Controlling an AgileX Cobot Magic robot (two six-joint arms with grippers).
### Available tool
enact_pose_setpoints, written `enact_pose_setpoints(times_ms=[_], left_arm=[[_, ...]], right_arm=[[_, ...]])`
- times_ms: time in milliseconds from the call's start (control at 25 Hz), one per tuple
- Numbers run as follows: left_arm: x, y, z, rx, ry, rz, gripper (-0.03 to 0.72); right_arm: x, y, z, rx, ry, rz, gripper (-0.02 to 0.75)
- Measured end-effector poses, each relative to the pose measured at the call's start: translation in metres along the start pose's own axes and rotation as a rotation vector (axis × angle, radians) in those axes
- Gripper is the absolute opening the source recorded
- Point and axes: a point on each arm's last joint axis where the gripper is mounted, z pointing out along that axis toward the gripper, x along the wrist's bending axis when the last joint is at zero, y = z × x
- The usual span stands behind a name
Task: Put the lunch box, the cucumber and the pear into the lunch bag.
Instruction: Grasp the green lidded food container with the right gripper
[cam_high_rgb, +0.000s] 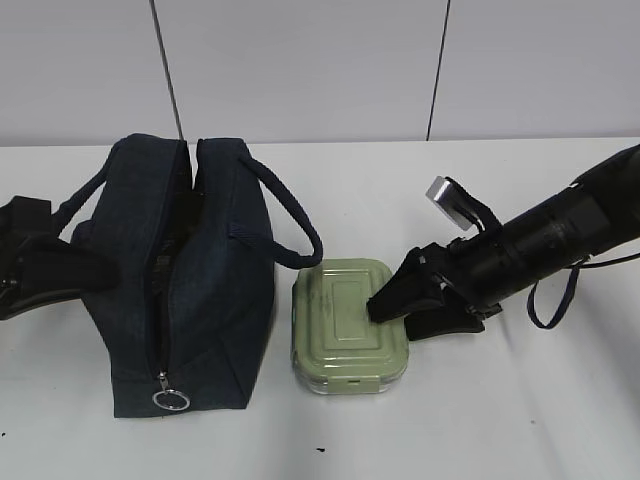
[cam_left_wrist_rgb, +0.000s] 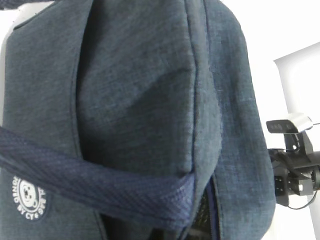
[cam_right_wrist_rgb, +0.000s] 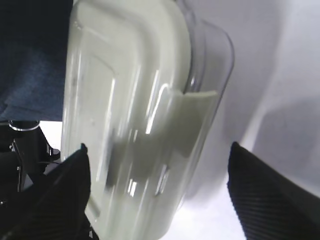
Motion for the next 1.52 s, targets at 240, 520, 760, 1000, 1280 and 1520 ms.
enact_pose_setpoints(times_ms=[240, 520, 760, 1000, 1280, 1520], left_arm=[[0.000, 0.000, 0.000, 0.000, 0.000, 0.000, -0.019], [0.000, 0.000, 0.000, 0.000, 0.000, 0.000, -0.019], [0.000, 0.000, 0.000, 0.000, 0.000, 0.000, -0.019], [0.000, 0.000, 0.000, 0.000, 0.000, 0.000, -0.019], [0.000, 0.000, 0.000, 0.000, 0.000, 0.000, -0.019], [0.000, 0.000, 0.000, 0.000, 0.000, 0.000, -0.019]], right_arm=[[-0.007, 0.003, 0.006, -0.038, 0.013, 0.046, 0.651], [-0.010, 0.004, 0.008, -0.043, 0.023, 0.051, 0.553], [-0.014, 0.002, 0.014, -0.031, 0.064, 0.081, 0.515], [-0.012, 0.001, 0.015, -0.021, 0.098, 0.087, 0.391], [-0.010, 0.004, 0.014, -0.014, 0.112, 0.072, 0.372], [-0.009, 0.021, 0.010, -0.010, 0.094, 0.015, 0.371]])
